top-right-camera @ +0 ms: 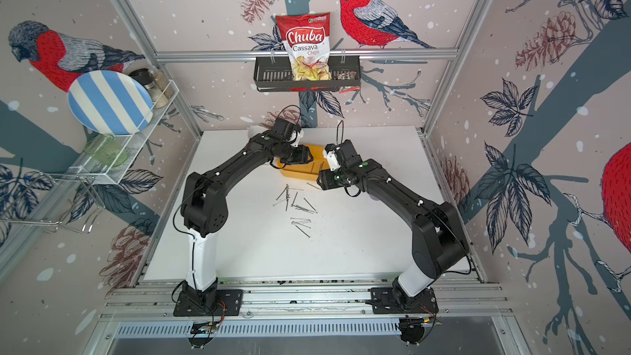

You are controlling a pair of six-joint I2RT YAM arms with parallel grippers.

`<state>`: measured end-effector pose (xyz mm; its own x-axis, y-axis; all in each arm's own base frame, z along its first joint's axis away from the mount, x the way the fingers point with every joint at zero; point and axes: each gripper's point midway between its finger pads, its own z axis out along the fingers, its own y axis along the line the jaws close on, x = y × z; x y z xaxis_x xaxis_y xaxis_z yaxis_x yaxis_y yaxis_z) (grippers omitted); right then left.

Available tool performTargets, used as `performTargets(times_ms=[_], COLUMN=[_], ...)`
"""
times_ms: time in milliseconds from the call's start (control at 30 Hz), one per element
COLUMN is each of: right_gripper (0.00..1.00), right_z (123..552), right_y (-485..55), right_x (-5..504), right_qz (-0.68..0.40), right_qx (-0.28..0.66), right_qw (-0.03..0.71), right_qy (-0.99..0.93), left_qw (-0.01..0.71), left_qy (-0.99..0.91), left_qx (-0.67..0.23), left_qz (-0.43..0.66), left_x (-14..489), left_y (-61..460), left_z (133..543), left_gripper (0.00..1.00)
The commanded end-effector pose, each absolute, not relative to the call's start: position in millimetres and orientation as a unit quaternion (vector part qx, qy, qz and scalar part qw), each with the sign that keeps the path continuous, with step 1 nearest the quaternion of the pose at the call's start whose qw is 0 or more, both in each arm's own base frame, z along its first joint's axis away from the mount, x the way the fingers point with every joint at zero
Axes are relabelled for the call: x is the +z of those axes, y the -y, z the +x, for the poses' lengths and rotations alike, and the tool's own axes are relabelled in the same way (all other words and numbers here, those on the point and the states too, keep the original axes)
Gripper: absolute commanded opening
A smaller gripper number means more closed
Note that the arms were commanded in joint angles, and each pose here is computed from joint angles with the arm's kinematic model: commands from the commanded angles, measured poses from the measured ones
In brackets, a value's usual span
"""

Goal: Put the nails on the desktop into the storage box
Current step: Place the nail in the storage box, then pick up the nail from the center of the board.

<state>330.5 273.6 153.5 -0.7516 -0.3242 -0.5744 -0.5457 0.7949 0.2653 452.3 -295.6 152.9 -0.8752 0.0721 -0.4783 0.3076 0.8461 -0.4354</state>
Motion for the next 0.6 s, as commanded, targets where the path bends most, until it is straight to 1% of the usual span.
performTargets(times_ms=[0, 100, 167, 300, 433, 567], right_gripper=[0.62, 0.62, 0.62, 0.60, 0.59, 0.57], right_z=[330, 324, 323, 312, 305, 312], right_y=[-287, -296, -300, -310, -319, -321], right_x=[149, 131, 117, 87, 65, 50], right_qz=[-0.319, -0.329, -0.325, -0.343, -0.373, -0.360], right_qx=[0.176, 0.191, 0.193, 0.173, 0.130, 0.100], right_qw=[0.300, 0.271, 0.248, 0.208, 0.201, 0.186], right_qy=[-0.882, -0.884, -0.892, -0.900, -0.896, -0.909], left_qw=[0.256, 0.254, 0.245, 0.228, 0.230, 0.231], left_qy=[-0.932, -0.936, -0.940, -0.946, -0.948, -0.949], left_qx=[-0.242, -0.233, -0.230, -0.228, -0.220, -0.215], left_qz=[0.088, 0.072, 0.058, 0.033, 0.020, 0.021], left_x=[161, 153, 142, 126, 122, 125], left_y=[280, 263, 252, 236, 223, 218], left_z=[442, 419, 402, 374, 359, 351], left_gripper=[0.64, 0.68, 0.68, 0.69, 0.70, 0.70])
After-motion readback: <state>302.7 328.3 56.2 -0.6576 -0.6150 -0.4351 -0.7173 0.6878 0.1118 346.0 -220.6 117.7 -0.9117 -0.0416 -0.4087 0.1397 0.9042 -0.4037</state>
